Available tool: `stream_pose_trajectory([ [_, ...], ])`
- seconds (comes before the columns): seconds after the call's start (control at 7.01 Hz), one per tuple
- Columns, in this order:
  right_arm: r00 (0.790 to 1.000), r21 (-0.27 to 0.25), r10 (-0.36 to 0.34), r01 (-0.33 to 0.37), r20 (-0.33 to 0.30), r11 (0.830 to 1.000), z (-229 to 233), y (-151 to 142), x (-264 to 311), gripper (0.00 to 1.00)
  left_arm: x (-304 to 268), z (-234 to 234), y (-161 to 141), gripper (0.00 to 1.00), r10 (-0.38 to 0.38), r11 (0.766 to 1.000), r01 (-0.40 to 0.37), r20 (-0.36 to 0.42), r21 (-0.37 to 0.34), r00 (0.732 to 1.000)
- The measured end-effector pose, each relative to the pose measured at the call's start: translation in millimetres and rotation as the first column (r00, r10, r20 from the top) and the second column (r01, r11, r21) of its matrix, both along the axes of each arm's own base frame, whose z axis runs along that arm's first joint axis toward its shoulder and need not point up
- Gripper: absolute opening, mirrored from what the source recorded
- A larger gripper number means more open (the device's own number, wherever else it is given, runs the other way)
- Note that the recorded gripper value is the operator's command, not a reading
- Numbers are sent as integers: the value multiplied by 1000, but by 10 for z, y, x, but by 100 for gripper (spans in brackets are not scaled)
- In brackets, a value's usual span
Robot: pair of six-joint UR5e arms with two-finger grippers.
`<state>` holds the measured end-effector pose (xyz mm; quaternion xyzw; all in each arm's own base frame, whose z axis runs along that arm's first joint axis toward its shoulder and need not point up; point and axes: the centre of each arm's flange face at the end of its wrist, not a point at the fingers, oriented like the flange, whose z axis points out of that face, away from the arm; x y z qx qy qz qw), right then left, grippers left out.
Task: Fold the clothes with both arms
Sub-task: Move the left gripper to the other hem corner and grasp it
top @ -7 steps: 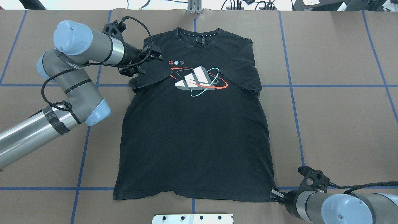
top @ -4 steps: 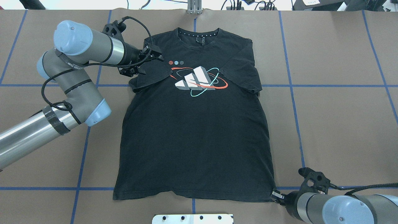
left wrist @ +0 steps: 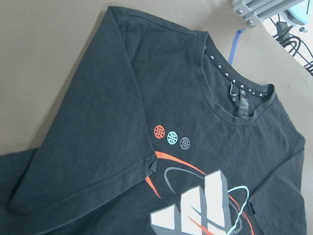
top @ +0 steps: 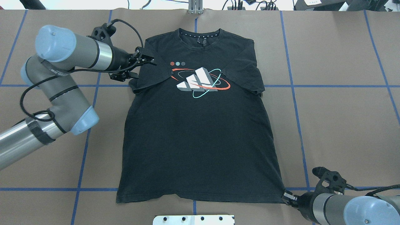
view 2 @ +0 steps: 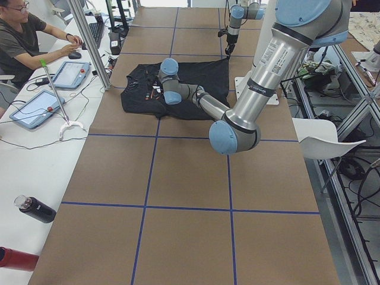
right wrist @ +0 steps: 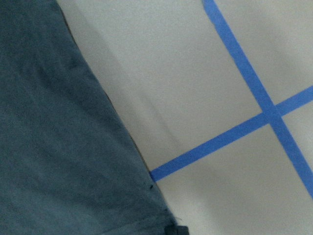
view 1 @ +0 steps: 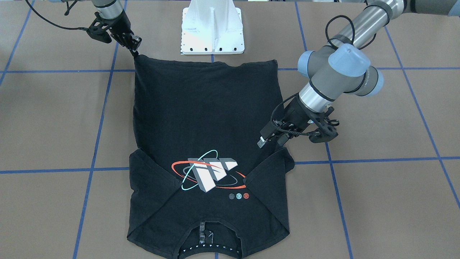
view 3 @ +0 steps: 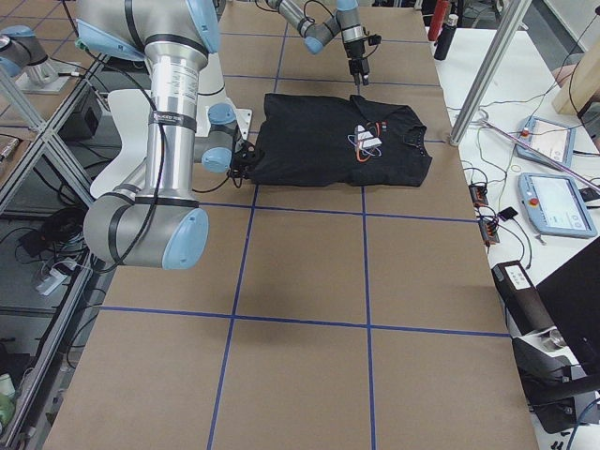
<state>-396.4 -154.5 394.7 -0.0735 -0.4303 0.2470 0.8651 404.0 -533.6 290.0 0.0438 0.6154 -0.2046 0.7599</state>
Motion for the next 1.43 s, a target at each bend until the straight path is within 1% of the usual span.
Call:
stream_pose_trajectory([
  [0.14, 1000, -5, -3, 3, 4, 1000, -19, -3, 40, 0, -115, 146, 253, 93, -20, 1000, 20, 9, -16, 1000],
  [0.29, 1000, -11, -7, 8, 8, 1000, -36, -7, 59, 0, -58, 227, 523, 93, -57, 997, 60, 47, -56, 997],
  [0.43, 1000, -15, -12, 12, 12, 1000, -45, -5, 64, 0, 37, 210, 897, 93, -75, 991, 86, 113, -98, 991],
  [0.57, 1000, -17, -14, 14, 16, 1000, -52, -3, 64, 0, 50, 219, 1398, 92, -67, 986, 91, 168, -138, 983],
  [0.71, 1000, -17, -14, 14, 18, 1000, -56, -4, 62, 0, 40, 307, 1935, 91, -57, 979, 94, 199, -179, 978],
  [0.86, 1000, -17, -14, 15, 19, 1000, -54, -4, 57, 0, 95, 398, 2319, 89, -46, 972, 93, 216, -215, 975],
  [1.14, 1000, -18, -15, 16, 18, 1000, -45, -4, 41, 0, 333, 530, 2908, 80, 20, 957, 47, 229, -286, 973],
  [1.28, 1000, -18, -16, 16, 19, 1000, -48, -3, 38, 0, 437, 596, 3148, 75, 57, 948, 21, 237, -318, 970],
  [1.43, 1000, -18, -17, 17, 20, 1000, -52, 0, 35, 0, 499, 656, 3301, 73, 82, 941, 6, 244, -338, 966],
])
